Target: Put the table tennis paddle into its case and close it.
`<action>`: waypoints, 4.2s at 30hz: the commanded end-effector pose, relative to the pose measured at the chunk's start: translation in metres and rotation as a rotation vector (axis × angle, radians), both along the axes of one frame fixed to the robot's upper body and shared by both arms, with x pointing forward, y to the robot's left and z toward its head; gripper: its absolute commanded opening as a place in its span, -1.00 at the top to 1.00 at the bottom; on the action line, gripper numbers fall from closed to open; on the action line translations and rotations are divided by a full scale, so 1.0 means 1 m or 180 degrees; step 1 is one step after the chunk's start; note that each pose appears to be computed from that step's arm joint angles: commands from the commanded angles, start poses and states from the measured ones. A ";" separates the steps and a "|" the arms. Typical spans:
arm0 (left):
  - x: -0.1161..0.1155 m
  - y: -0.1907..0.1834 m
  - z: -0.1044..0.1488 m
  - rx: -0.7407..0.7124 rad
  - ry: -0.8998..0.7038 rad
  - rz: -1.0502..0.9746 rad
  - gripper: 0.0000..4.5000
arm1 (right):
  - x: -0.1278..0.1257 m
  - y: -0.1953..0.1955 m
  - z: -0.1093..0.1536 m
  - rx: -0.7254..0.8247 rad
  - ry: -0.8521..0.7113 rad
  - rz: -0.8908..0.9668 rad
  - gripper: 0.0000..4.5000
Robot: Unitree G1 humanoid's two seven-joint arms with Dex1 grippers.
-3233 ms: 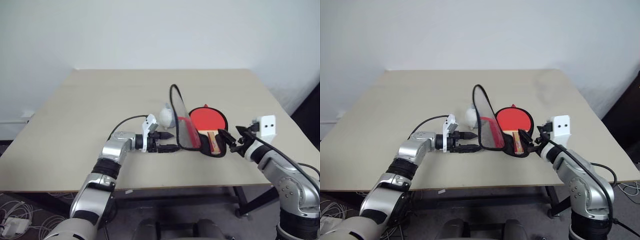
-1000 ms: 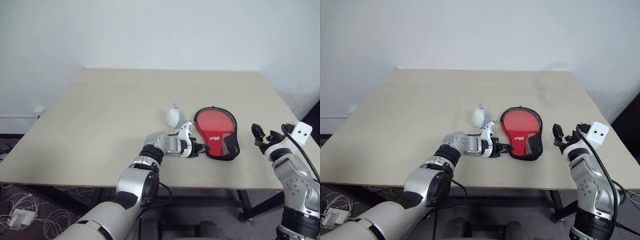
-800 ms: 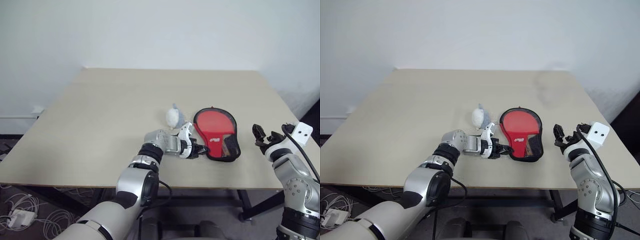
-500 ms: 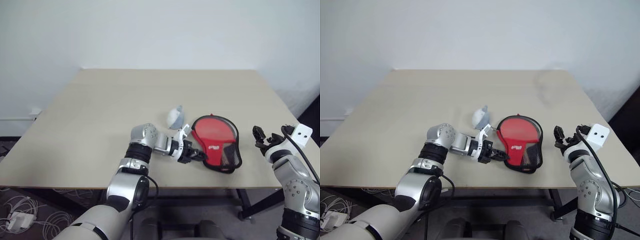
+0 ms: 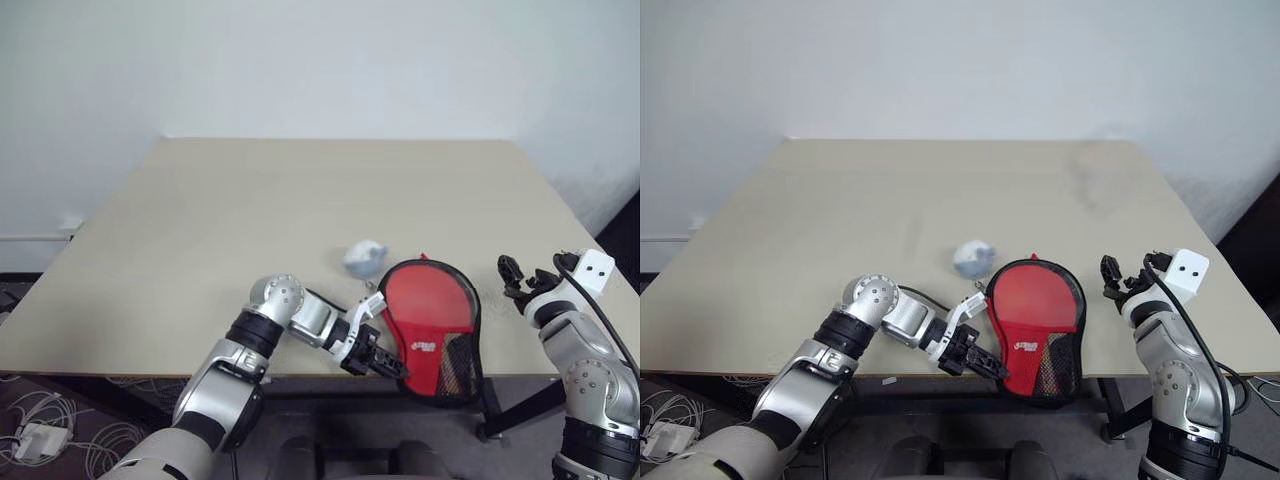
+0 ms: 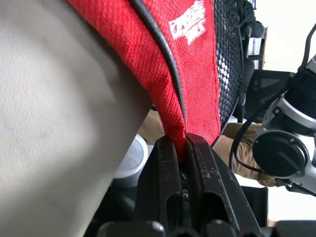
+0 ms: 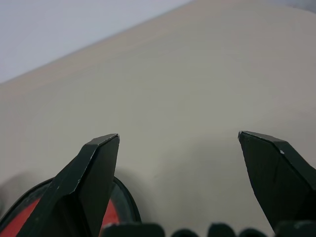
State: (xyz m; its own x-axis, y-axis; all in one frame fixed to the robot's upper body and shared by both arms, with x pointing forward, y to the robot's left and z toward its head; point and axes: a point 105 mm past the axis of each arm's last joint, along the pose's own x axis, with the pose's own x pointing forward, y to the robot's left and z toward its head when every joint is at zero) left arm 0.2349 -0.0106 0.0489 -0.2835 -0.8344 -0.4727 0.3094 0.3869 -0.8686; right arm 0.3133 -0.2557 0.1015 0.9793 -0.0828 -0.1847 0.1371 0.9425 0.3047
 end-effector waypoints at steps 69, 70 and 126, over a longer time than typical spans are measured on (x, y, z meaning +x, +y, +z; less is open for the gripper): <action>0.056 -0.028 -0.032 -0.0487 -0.3998 -0.0482 -1.00 | 0.049 0.047 0.066 -0.0175 -0.0636 0.0952 -0.86; 0.056 -0.028 -0.033 -0.0479 -0.3983 -0.0497 -1.00 | 0.053 0.054 0.066 -0.0167 -0.0606 0.1043 -0.86; 0.055 -0.029 -0.037 -0.0440 -0.3853 -0.0603 -1.00 | 0.142 0.115 0.018 0.0313 0.0049 0.1015 0.96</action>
